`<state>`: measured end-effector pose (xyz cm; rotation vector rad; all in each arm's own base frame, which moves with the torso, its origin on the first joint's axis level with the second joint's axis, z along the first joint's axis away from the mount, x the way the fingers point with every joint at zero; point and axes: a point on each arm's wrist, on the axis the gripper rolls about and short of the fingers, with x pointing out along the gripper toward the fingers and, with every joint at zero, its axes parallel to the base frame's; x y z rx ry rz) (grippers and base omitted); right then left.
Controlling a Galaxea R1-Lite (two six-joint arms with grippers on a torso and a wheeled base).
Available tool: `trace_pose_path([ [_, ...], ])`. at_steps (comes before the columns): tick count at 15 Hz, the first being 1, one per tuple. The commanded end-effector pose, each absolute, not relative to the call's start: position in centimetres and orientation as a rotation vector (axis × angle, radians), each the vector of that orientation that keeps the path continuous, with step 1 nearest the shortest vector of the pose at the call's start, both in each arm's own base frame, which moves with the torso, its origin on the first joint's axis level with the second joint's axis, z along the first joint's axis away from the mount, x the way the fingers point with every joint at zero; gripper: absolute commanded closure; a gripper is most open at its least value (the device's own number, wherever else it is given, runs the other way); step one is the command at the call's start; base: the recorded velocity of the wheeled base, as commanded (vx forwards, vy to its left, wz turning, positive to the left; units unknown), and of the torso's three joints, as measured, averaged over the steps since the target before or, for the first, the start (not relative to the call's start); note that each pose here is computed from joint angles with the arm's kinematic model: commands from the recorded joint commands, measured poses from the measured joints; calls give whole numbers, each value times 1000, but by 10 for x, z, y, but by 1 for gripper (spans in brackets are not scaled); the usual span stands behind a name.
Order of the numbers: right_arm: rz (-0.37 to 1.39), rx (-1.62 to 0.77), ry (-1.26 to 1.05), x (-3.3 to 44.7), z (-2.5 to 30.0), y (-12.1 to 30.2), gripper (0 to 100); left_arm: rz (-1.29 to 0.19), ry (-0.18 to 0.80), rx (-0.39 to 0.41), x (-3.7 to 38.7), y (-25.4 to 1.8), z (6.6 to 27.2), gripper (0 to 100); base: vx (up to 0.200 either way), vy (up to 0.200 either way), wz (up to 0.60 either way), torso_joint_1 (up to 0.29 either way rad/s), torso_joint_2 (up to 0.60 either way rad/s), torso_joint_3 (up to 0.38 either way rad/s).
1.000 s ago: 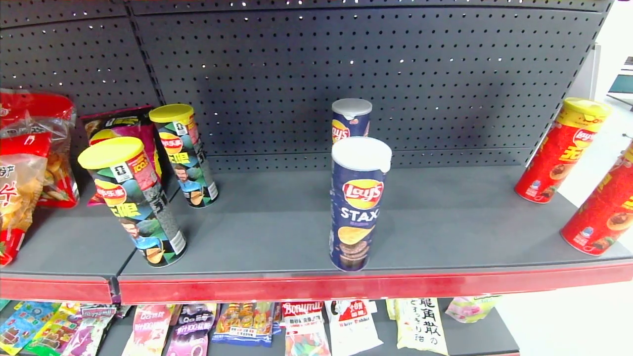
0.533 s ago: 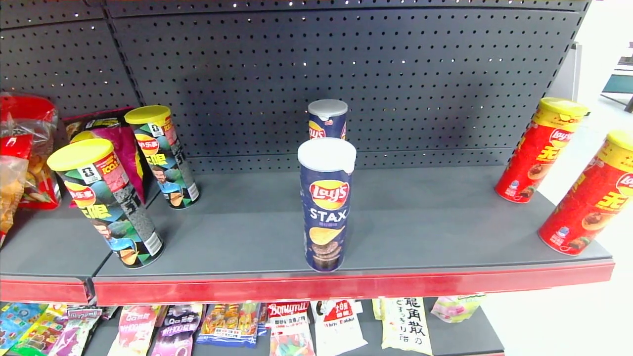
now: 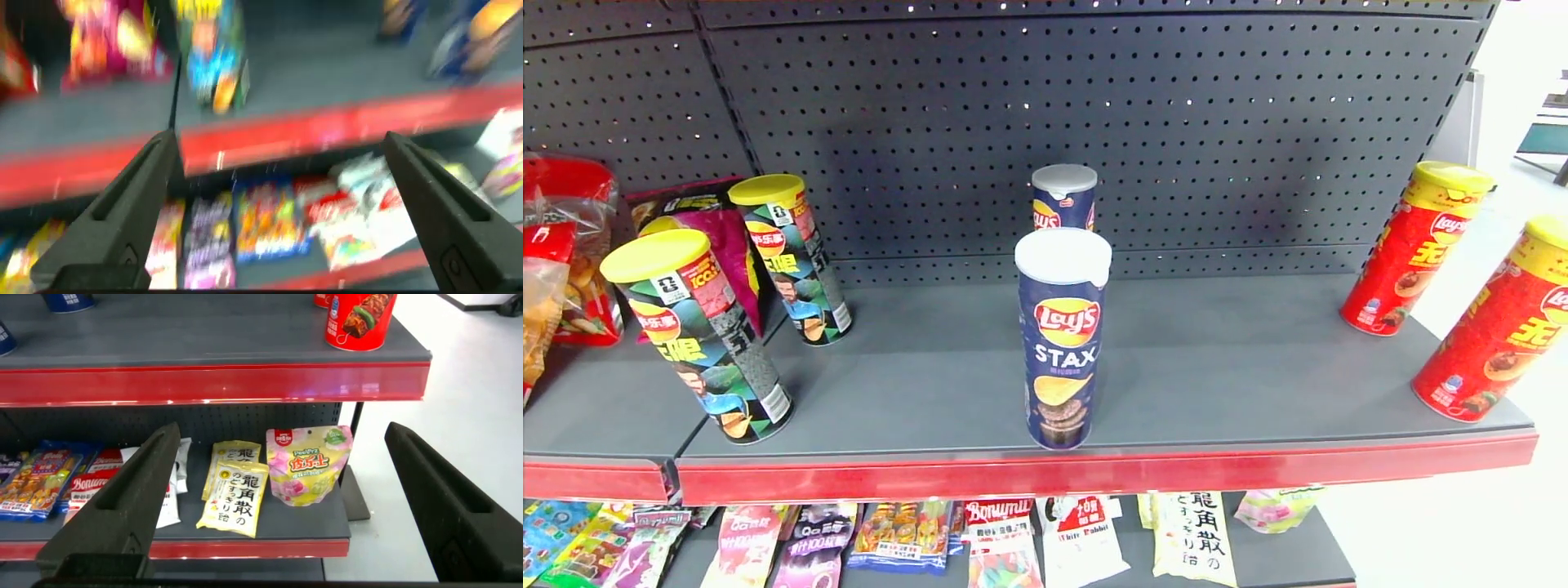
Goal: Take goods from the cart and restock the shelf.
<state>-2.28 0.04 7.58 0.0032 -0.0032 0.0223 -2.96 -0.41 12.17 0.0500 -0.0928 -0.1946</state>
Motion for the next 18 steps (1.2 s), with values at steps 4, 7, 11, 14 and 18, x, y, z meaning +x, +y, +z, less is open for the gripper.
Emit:
trace_pose_path([
  [4, 23, 3, -3, -23, 76, 0, 0, -339, 12, 114, 55, -8, 253, 0, 0, 0, 0, 0, 0, 0],
  [7, 23, 3, -3, -23, 76, 0, 0, -503, -18, 112, 86, -22, 265, 0, 0, 0, 0, 0, 0, 0],
  [11, 23, 3, -5, -23, 76, 0, 0, -525, 104, 108, 148, -38, 248, 0, 0, 0, 0, 0, 0, 0],
  [14, 23, 3, -5, -23, 76, 0, 0, -472, 136, 119, 198, -63, 234, 0, 0, 0, 0, 0, 0, 0],
  [18, 23, 3, -3, -23, 76, 0, 0, -492, 207, 140, 244, -99, 224, 0, 0, 0, 0, 0, 0, 0],
])
